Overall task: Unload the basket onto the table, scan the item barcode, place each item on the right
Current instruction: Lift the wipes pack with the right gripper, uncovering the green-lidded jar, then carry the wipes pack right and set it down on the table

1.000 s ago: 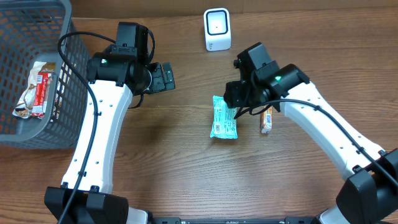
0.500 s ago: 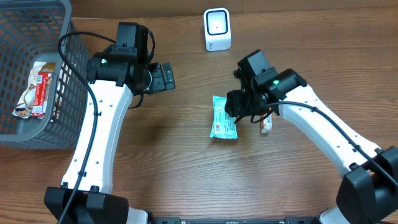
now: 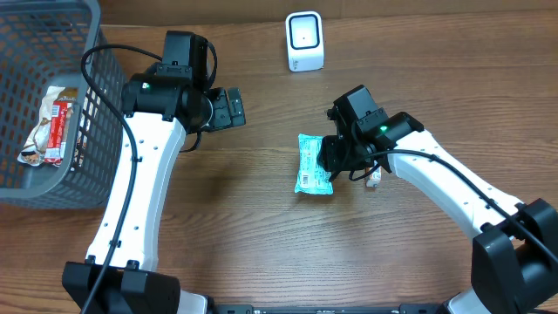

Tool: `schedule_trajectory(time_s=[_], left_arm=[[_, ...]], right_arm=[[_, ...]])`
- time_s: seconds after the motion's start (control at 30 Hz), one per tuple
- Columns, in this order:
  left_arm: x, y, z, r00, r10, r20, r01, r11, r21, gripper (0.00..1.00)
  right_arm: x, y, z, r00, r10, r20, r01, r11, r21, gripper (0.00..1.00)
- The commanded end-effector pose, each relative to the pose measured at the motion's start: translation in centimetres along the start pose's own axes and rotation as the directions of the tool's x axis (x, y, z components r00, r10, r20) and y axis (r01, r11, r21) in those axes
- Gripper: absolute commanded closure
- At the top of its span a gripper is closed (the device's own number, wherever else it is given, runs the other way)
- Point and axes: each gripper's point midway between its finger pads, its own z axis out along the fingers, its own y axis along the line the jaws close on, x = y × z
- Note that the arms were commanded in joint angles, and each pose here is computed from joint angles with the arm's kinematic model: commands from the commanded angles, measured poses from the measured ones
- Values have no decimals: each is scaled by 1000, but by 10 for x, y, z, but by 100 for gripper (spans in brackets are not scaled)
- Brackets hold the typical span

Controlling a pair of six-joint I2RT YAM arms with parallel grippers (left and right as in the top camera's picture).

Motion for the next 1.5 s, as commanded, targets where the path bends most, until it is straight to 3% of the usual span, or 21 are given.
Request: schedule_trajectory(time_s=[0.0,0.13,0.27,0.73,1.0,1.23,1.47], left_arm=[[-4,0,-4,1000,-2,20,2,1000,-6,0],[-4,0,-4,1000,-2,20,2,1000,-6,0],[-4,0,-4,1000,-2,20,2,1000,-6,0],[-4,0,-4,1000,-2,20,2,1000,-6,0],[-4,0,-4,1000,-2,20,2,1000,-6,0],[-4,0,-4,1000,-2,20,2,1000,-6,0],[-4,0,-4,1000,-2,20,2,1000,-6,0]], right_arm=[[6,-10,6,1000,12,-14,-12,1000,27,69],[3,-8,6,1000,8,-2,-8,1000,20,79],[0,-7,-1,1000,8,16,-8,1000,14,96],[-19,9,-68,980,-39,194,48,998,-44,96],[-28,-25,-76,978,-36,205,34,999,12,96],[-42,-91,-94,965,64,253,-97,988,121,96],[-36,-132,-106,977,-62,204,19,978,206,96]])
